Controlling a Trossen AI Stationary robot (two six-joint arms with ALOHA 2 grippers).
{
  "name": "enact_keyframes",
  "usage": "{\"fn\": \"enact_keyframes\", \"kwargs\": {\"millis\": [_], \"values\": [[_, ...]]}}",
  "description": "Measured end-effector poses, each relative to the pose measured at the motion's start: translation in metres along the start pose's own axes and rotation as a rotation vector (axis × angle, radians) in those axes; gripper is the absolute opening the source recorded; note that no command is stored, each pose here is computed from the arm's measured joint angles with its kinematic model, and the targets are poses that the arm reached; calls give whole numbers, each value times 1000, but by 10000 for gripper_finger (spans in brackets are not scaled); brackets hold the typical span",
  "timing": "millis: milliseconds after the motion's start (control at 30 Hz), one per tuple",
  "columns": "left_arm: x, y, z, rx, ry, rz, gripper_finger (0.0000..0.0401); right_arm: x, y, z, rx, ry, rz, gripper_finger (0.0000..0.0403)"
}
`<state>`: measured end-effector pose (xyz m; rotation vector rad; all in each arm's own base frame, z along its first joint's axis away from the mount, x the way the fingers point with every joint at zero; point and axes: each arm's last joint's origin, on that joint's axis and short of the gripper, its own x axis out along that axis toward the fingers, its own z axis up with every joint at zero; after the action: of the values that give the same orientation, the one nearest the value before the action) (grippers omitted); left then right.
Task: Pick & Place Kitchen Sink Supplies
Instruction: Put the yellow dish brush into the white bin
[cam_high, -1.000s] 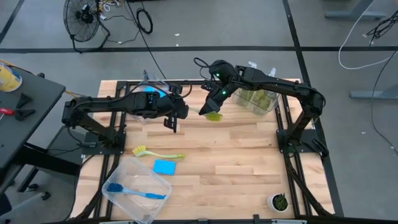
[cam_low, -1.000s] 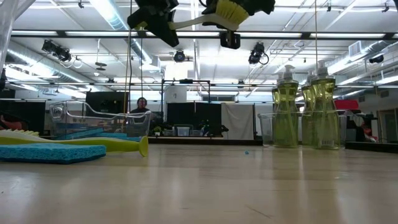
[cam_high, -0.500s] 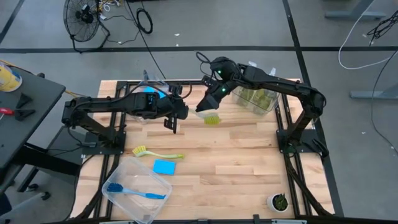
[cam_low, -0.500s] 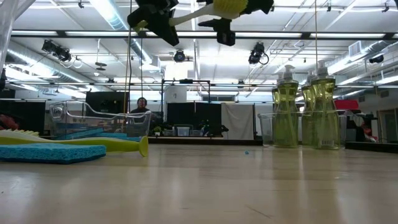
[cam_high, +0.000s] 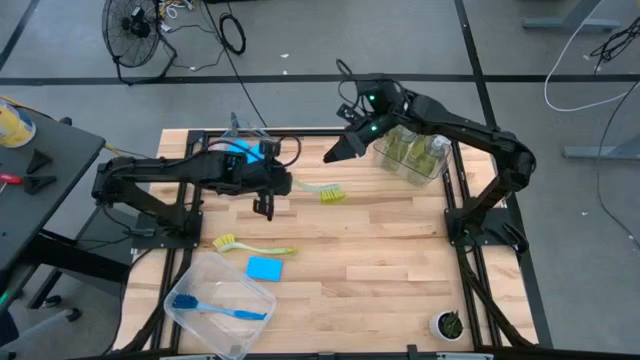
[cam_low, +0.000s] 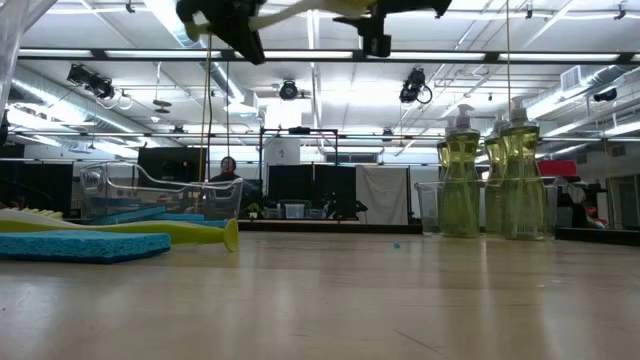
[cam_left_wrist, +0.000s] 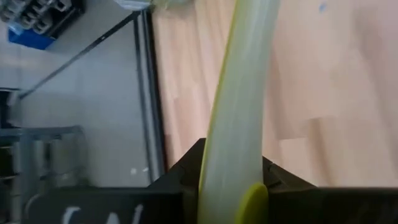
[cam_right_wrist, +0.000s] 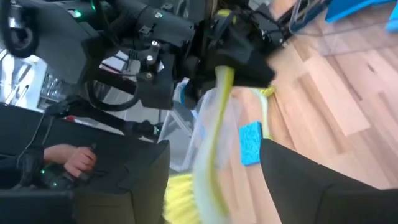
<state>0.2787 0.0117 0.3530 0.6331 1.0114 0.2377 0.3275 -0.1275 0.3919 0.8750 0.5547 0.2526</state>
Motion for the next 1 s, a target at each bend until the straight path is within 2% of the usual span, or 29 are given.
{"fn": "enact_keyframes", "kwargs": {"millis": [100, 267, 400, 500, 833, 1000], "values": [[-17, -3, -4, -66, -46, -44, 58, -8, 5, 0, -20, -24, -4, 246], [-47, -12, -9, -205, -142, -183, 57, -14, 9, -1, -66, -58, -50, 247], [-67, -23, -16, -321, -162, -307, 61, -14, 8, -1, -62, -64, -74, 247], [-78, -36, -18, -366, -135, -403, 59, -14, 7, -1, -70, -75, -98, 247], [-114, -80, -17, -380, -132, -659, 64, -14, 6, -1, -78, -88, -129, 247], [-131, -99, -17, -358, -161, -738, 55, -14, 4, -1, -74, -102, -162, 247]]}}
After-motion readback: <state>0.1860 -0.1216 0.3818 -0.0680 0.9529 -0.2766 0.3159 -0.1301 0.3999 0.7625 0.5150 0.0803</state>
